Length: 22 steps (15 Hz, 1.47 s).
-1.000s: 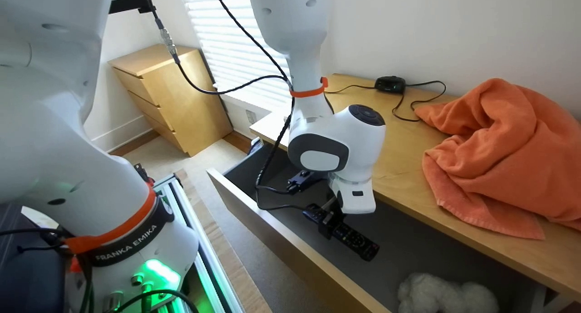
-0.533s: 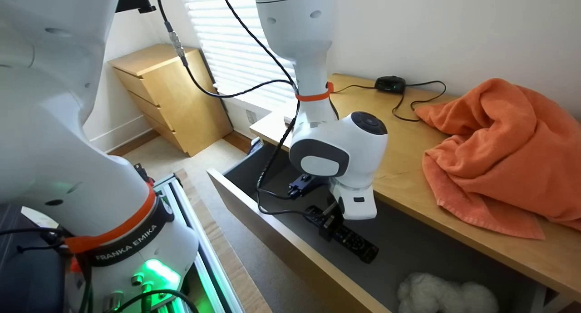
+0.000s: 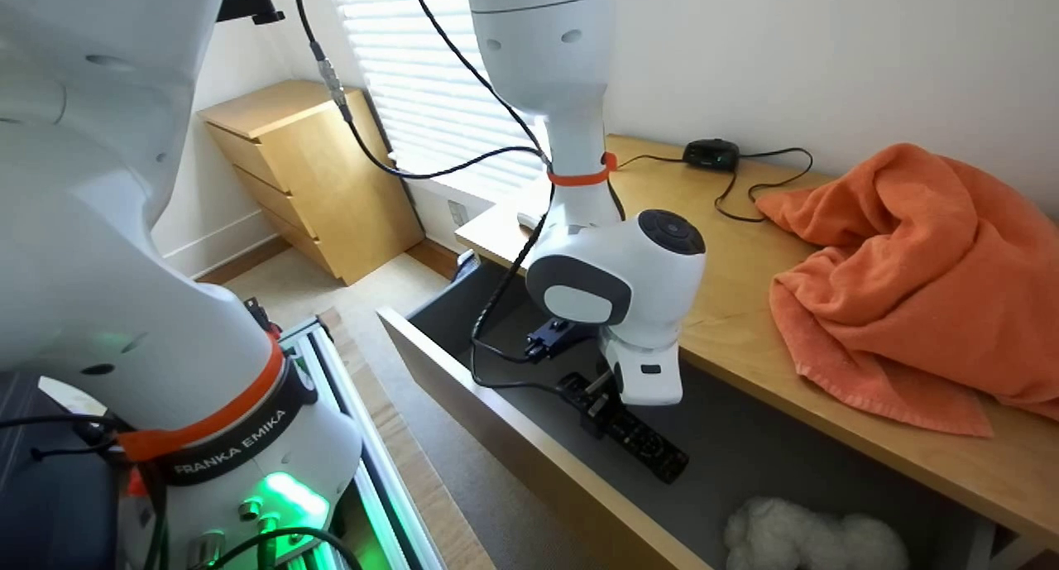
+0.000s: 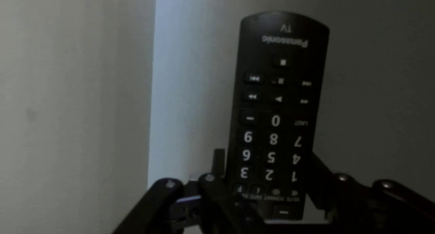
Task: Put the black remote in the open drawer
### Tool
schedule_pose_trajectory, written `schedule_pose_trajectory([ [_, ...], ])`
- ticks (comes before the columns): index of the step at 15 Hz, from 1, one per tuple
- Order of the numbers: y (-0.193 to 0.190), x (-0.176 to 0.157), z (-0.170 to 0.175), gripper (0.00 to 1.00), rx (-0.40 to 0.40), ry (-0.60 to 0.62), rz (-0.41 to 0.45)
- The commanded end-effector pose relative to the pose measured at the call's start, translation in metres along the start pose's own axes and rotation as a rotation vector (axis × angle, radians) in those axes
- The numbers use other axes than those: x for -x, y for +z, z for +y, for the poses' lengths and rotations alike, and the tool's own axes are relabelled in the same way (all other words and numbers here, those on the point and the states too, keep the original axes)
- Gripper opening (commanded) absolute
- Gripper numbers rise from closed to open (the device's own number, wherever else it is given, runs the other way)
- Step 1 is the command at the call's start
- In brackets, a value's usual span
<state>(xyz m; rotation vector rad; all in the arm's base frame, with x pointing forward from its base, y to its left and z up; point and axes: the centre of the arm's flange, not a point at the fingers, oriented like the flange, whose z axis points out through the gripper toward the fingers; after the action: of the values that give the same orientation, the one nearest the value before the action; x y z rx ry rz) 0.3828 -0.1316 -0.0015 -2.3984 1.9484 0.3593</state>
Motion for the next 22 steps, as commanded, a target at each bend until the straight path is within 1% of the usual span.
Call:
schedule_pose_trajectory([
  [1, 0.028, -0.011, -0.012, 0.31, -0.031, 0.058, 0.071],
  [4, 0.026, -0.013, -0.012, 0.31, -0.048, 0.050, 0.081],
  [6, 0.028, -0.013, -0.012, 0.31, -0.038, 0.050, 0.070],
  [8, 0.034, -0.013, -0.011, 0.31, -0.006, 0.037, 0.056],
  [10, 0.037, -0.012, -0.006, 0.31, 0.034, -0.001, 0.037],
  [13, 0.035, -0.012, -0.001, 0.31, 0.073, -0.020, 0.008],
  [15, 0.036, -0.012, 0.002, 0.31, 0.098, -0.038, 0.006],
  [17, 0.037, -0.016, 0.002, 0.31, 0.082, -0.012, 0.031],
  [20, 0.042, -0.021, -0.004, 0.31, 0.004, 0.059, 0.036],
  [22, 0.044, -0.025, -0.006, 0.31, -0.033, 0.086, 0.043],
])
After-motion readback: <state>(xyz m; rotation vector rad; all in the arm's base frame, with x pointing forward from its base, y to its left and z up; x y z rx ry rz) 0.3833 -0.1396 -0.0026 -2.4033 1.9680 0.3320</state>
